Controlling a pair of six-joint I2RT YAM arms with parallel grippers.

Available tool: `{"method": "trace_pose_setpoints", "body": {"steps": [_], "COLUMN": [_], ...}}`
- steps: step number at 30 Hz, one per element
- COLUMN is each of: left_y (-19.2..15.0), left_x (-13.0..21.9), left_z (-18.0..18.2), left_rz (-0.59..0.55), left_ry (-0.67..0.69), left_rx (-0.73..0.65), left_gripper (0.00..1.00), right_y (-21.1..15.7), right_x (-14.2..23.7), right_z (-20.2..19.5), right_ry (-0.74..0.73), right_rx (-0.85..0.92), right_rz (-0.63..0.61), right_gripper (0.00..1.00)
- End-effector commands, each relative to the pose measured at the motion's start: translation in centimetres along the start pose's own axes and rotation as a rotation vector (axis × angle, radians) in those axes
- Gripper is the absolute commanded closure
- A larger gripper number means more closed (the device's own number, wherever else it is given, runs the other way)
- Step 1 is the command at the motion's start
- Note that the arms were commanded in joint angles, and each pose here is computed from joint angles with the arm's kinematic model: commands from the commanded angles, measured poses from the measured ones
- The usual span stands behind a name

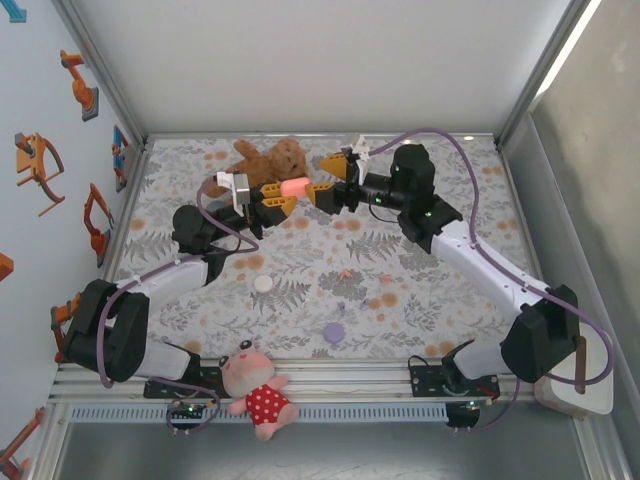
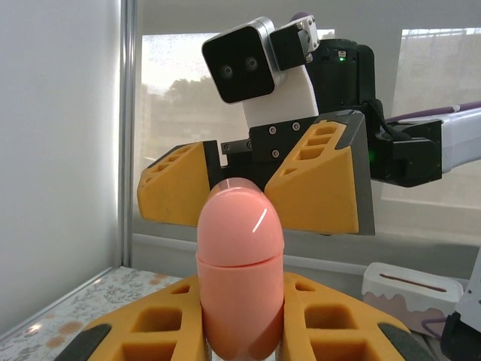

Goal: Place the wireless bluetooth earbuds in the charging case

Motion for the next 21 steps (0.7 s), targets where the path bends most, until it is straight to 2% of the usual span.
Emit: {"method": "trace_pose_setpoints", "body": {"steps": [1, 13, 21], "left_y": [1.5, 1.2, 0.5], "left_x": [-0.3, -0.2, 0.1], "left_z": [-1.0, -0.8, -0.7], "left_rz": [-0.022, -0.012, 0.025], "left_ry": [-0.056, -0.047, -0.014], "left_rx": [-0.059, -0.049, -0.030], "left_gripper": [1.00, 1.00, 1.00], "right_y": [1.7, 2.8, 3.8], "right_x": [-0.2, -0.2, 1.8], "right_z": [-0.5, -0.4, 1.1], "right_ry": [-0.050, -0.038, -0.049], "right_rx": [0.043, 0.060, 0.055], "right_rz": [-0.023, -0.024, -0.055], "right_gripper": [0.25, 0.26, 0.25]}}
Point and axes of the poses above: each hand's point on the last joint's axis, 136 mm out from that joint toward the fingers, its own x axis back along the fingers, its own z axis along the line the jaws close on, y = z × x, the point moved 6 cm from there along x, back along the fingers, and after that the axes turned 4 degrees about x, right-handed, at the moved point
